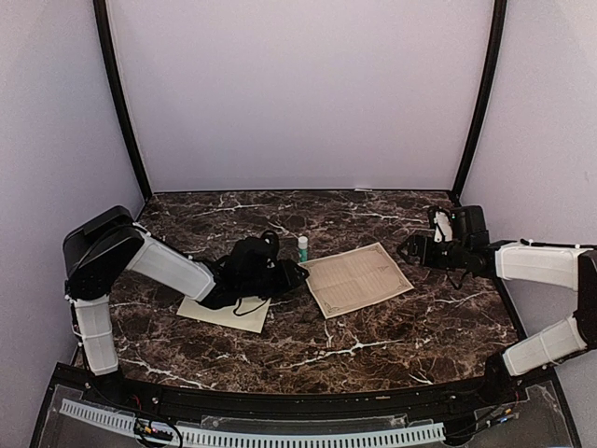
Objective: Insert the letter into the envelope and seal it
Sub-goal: Pick up the letter from the center of the board.
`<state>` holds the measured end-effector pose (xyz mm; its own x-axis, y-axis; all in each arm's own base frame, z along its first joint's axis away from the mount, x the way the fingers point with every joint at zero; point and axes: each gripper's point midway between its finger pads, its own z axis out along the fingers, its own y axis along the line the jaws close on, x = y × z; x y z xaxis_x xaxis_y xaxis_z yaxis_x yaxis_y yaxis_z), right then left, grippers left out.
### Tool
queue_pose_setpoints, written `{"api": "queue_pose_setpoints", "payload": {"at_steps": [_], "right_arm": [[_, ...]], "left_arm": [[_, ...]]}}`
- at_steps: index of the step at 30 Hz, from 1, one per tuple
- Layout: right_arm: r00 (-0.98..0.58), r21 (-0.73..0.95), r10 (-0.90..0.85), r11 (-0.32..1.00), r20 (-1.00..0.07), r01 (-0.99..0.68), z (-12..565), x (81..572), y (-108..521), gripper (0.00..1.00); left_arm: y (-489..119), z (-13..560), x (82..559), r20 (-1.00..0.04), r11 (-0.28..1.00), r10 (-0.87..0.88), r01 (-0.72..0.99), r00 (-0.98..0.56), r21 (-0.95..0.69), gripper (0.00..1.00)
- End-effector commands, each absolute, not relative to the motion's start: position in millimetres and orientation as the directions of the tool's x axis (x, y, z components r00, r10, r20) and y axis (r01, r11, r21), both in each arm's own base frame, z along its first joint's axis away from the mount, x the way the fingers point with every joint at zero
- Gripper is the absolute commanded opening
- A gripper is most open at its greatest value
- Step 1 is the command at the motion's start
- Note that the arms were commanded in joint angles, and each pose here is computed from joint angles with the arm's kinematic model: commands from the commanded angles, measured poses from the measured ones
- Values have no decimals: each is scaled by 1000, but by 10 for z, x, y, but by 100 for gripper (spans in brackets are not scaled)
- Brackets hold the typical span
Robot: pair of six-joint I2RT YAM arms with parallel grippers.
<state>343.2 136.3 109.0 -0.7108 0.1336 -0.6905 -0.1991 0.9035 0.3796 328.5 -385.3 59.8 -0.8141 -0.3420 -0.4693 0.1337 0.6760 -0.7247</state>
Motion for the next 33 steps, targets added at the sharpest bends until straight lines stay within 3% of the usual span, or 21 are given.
{"api": "queue_pose_setpoints", "payload": {"at_steps": [1,33], "right_arm": [[-681,362,124,906,-722,-219,1153,3470,1380,96],[-655,343,132,917,-744,-204,1296,3487,1321,96]], "left_arm": [[-3955,635,3371,-476,673,-353,135,-806,-727,48],[-4131,356,3590,-477,704,-347,111,-808,-701,29]]}}
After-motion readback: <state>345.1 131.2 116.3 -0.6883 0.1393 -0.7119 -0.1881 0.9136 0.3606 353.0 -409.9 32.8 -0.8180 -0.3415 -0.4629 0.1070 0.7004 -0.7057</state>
